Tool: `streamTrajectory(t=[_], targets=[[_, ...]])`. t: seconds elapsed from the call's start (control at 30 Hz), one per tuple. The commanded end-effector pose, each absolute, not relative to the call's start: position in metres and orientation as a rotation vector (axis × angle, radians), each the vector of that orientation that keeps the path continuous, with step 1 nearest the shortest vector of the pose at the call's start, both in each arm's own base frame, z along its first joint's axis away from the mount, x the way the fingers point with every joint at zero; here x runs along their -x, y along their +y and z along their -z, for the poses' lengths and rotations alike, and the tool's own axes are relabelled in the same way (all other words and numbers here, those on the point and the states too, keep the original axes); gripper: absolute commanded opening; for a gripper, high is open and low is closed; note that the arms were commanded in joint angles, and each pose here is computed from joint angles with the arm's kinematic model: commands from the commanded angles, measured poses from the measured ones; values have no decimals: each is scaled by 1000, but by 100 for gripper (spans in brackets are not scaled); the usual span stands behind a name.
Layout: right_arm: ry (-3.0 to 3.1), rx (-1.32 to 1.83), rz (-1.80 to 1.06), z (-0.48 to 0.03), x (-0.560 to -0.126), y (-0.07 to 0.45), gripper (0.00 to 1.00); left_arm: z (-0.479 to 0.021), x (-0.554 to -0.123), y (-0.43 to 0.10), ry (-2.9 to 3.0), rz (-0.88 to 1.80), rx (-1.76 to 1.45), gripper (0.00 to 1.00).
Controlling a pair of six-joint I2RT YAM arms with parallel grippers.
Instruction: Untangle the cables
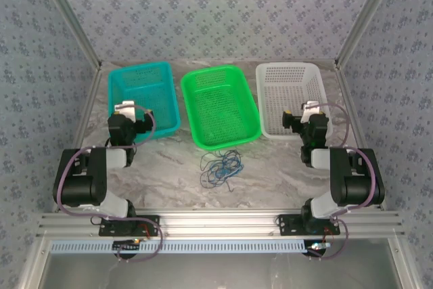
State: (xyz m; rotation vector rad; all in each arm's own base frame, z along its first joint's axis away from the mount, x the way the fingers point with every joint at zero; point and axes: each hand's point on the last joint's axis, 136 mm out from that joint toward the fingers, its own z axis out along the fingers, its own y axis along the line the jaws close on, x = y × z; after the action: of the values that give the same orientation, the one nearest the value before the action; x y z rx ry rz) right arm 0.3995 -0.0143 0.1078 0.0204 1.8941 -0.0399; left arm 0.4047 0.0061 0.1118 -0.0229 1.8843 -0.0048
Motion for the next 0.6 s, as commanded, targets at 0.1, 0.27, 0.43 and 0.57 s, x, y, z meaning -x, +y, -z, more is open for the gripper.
streamTrajectory(t=[0.1,0.27,0.43,0.57], targets=[[1990,-13,39,-82,-391,-15,100,-89,-398,11,1962,-15,49,100],[1991,-16,31,-82,-391,-15,100,-89,-398,11,1964,-13,48,99],[1989,-18,29,-82,-391,-16,100,-89,-398,11,1964,-12,50,99],[1989,-18,24,-82,-391,-15,100,-88,-398,12,1965,-7,54,99]])
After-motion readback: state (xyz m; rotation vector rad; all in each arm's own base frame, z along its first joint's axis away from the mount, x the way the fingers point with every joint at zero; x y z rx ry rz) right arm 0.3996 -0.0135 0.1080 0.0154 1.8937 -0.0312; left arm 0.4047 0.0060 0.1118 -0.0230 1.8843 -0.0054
